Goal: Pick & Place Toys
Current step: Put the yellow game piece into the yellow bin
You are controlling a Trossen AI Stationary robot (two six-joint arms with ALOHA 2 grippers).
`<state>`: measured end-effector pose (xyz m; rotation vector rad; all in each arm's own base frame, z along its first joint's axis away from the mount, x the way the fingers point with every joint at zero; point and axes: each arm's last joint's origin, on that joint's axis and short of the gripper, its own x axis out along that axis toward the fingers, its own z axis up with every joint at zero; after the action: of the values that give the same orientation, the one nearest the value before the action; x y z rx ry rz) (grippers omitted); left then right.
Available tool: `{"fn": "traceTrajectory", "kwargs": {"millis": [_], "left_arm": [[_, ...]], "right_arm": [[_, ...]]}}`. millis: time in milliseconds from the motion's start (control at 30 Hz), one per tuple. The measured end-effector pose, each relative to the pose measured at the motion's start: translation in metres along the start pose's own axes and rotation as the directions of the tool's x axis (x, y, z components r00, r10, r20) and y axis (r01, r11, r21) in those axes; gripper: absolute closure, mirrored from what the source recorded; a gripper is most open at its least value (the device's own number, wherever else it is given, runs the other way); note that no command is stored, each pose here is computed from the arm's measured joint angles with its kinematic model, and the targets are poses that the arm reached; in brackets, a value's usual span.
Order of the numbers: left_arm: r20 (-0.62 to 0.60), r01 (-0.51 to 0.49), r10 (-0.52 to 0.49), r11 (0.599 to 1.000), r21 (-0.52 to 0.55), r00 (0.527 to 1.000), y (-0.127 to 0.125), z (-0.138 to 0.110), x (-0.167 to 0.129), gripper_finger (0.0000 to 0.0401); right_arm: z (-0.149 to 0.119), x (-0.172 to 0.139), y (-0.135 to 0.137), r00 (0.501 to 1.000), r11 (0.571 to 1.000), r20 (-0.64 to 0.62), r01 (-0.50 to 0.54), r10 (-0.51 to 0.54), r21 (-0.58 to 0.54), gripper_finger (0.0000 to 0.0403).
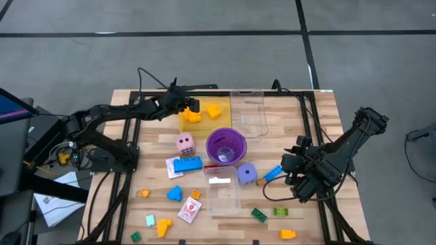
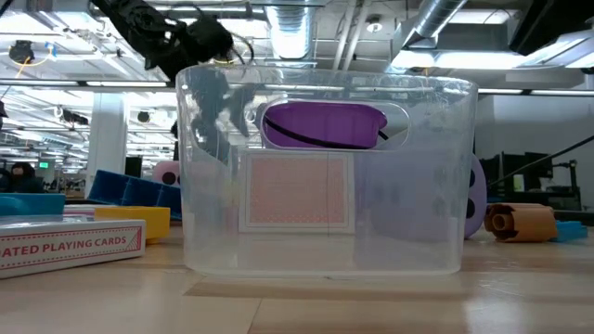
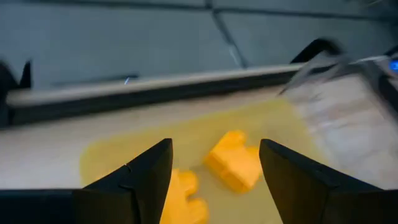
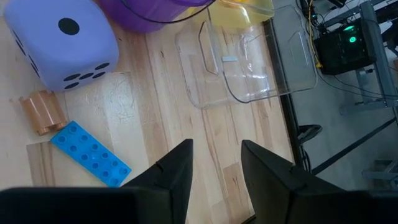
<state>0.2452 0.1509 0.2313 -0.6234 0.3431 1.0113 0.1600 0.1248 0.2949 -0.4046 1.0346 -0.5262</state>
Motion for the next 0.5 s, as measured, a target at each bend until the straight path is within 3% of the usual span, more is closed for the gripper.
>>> {"fn": "traceTrajectory", "kwargs": {"millis": [267,400,500], "left_arm": [[0.145,0.184,-0.217,0.960,0.212,0.965,-0.004,0.033,-0.056,0.0164],[0.172,0.292,-0.365,0.893,0.341,0.915,-0.002,0.044,-0.088,0.0168],[0.156,0.409,-0.506,0.814,0.413,0.848,-0.001,0.049,-0.110,0.0169]], "right_arm": [[0.001,0.002,-0.001,1.000,1.000,-0.006,0.005,-0.005,0.008,0.0274],[0.003,0.004,-0.003,1.000,1.000,-0.017,0.013,-0.013,0.011,0.0274],[0.004,0.006,-0.006,1.000,1.000,-0.024,0.017,-0.017,0.010,0.0274]]}}
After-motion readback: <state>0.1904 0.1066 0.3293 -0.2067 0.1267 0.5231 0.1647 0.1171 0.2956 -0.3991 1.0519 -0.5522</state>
